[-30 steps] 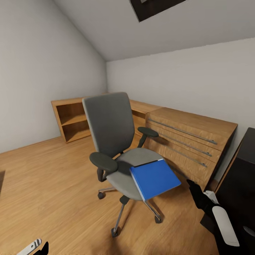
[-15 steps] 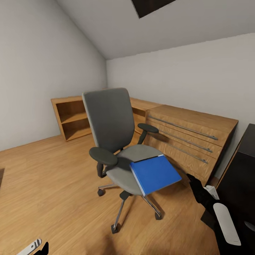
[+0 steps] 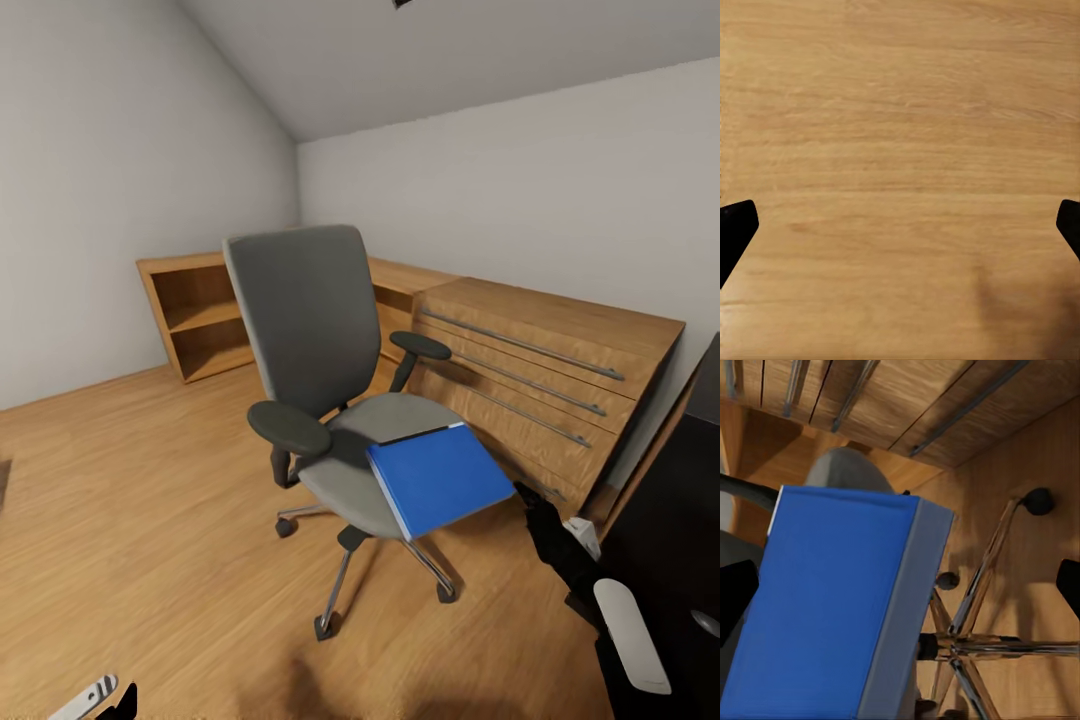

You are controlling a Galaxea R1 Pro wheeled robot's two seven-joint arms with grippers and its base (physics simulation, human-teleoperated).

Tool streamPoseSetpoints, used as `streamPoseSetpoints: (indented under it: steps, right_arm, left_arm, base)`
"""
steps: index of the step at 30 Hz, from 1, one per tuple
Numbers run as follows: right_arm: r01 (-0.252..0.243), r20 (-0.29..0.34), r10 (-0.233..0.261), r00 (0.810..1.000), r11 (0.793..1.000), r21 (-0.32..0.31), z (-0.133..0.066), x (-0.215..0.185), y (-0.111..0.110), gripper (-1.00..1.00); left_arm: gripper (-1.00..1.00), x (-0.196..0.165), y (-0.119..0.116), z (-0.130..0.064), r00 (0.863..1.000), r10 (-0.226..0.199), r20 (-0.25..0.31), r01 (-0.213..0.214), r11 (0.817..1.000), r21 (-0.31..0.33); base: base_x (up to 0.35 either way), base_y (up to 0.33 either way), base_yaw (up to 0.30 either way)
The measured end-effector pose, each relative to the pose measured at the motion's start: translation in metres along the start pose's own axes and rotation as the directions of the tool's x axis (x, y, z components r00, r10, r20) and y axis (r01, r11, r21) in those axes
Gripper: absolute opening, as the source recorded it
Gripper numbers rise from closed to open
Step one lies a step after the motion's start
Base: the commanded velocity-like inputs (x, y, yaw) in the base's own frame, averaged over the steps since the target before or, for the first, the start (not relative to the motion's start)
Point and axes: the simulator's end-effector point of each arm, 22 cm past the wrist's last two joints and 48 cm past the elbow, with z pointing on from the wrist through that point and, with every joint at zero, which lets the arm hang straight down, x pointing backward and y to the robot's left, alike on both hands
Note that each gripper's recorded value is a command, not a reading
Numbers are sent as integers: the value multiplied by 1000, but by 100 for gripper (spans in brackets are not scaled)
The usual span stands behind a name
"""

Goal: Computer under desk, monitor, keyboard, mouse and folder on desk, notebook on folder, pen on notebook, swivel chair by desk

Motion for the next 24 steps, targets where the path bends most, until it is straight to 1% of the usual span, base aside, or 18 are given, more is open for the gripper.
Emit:
streamPoseSetpoints:
  steps: [5,6,10,11,16,18,24]
  right_arm:
    - [-30,-25,28,999,999,-44,5,11,-7,100]
    - [-45,-29,44,999,997,-54,6,13,-8,100]
    - [-95,-40,93,995,994,-54,9,19,-18,100]
    - [-124,-44,122,992,991,-54,10,20,-22,100]
    - [-194,-51,191,980,980,-46,13,25,-34,100]
    - [-207,-53,204,977,978,-41,14,27,-38,100]
    - [-225,-55,223,973,973,-44,14,27,-38,100]
  left_arm:
    - [100,7,3,2,1000,8,-17,-9,1000,-9]
    - [100,8,3,3,1000,10,-20,-10,1000,-11]
    - [100,14,6,5,999,16,-33,-17,1000,-19]
    - [100,15,6,5,999,18,-37,-19,1000,-21]
    - [100,22,9,7,998,26,-53,-27,999,-31]
    - [100,24,11,8,998,29,-59,-31,999,-34]
    - [100,25,10,8,998,29,-59,-31,999,-34]
  base:
    - [0,0,0]
    - [0,0,0]
    - [0,0,0]
    - [0,0,0]
    - [0,0,0]
    - [0,0,0]
    - [0,0,0]
